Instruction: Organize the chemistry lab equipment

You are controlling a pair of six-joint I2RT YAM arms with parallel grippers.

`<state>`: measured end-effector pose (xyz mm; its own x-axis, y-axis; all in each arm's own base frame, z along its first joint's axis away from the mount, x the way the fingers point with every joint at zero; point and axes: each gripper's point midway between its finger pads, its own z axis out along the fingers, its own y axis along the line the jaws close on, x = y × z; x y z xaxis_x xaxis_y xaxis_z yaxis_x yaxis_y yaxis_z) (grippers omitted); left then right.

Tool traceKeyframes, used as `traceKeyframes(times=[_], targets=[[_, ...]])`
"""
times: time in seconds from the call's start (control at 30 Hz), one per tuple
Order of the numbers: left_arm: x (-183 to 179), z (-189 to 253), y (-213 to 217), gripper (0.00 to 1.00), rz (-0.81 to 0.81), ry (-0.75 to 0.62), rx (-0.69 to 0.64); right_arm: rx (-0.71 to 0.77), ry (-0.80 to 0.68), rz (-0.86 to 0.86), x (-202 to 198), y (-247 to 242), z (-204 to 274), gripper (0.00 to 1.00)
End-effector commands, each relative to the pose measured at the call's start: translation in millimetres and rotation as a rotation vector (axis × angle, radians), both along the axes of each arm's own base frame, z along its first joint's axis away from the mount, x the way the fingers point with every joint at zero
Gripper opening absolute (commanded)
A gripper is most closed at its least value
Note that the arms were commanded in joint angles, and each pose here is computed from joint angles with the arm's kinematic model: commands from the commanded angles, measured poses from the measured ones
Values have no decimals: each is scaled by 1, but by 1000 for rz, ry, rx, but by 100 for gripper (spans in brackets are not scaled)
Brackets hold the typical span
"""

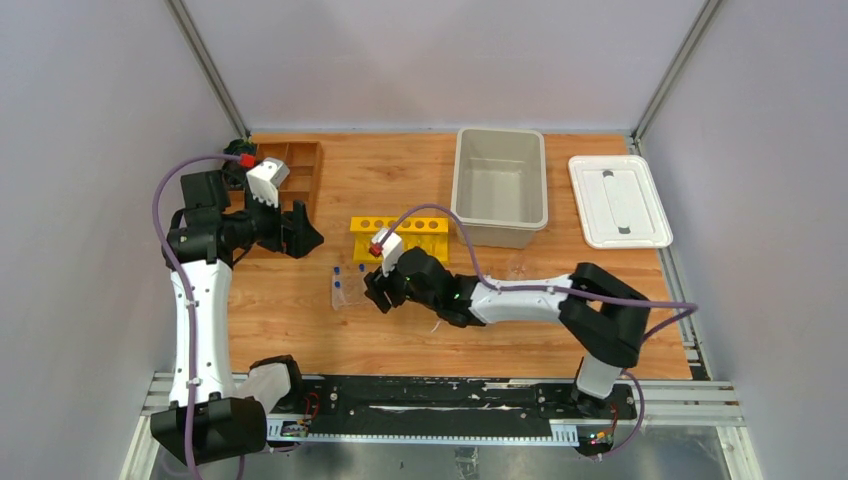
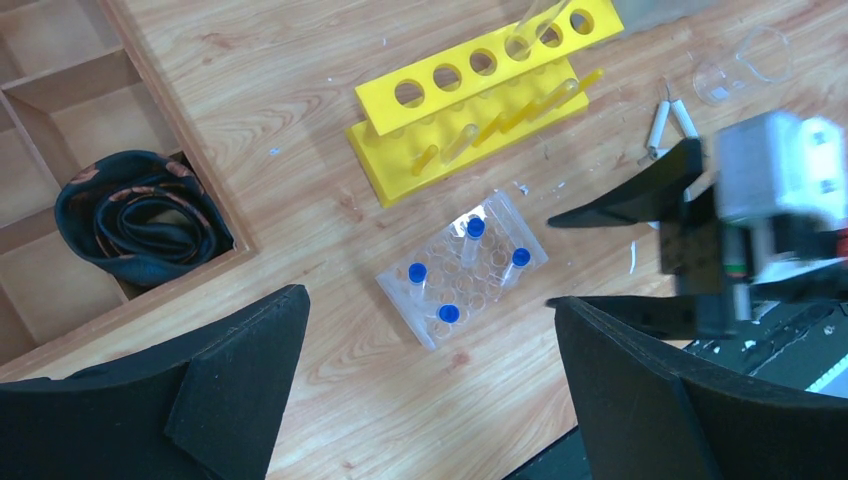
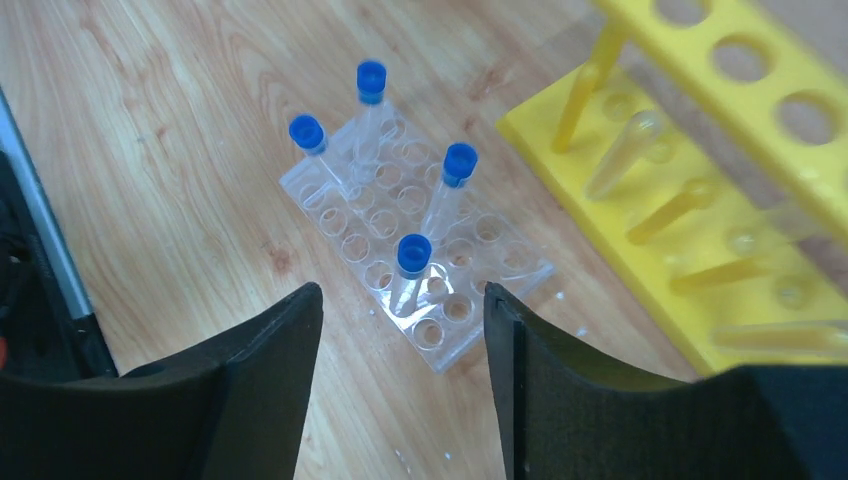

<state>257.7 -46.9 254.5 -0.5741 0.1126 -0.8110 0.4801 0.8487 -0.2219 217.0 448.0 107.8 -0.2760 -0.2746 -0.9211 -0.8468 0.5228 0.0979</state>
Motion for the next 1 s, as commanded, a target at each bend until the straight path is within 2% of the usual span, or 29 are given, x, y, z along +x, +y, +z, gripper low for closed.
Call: traceKeyframes(times=[0.0,0.13,0.3,0.37,0.47,0.7,0.97], targets=[[-1,21,-1,100,6,-67,2,-7,-15,-117,5,-25,61,66],[-1,27,-2,100,8,-77,-8,-91,2,-276,12,-82,90,70],[-2,30,-3,100,7,-87,-7,-213,101,-603,34,-197,87,69],[-2,30,-3,100,10,-85,-8,-230,142,-670,34,-233,79,66],[-2,30,-3,100,13,-80,-13,-270,163,-746,34,-273,63,56],[-6,30,-5,100,10,-87,-17,-375,261,-822,34,-309,21,48],[-8,32,-6,100,7,-96,-16,-433,289,-834,42,-317,-10,47]])
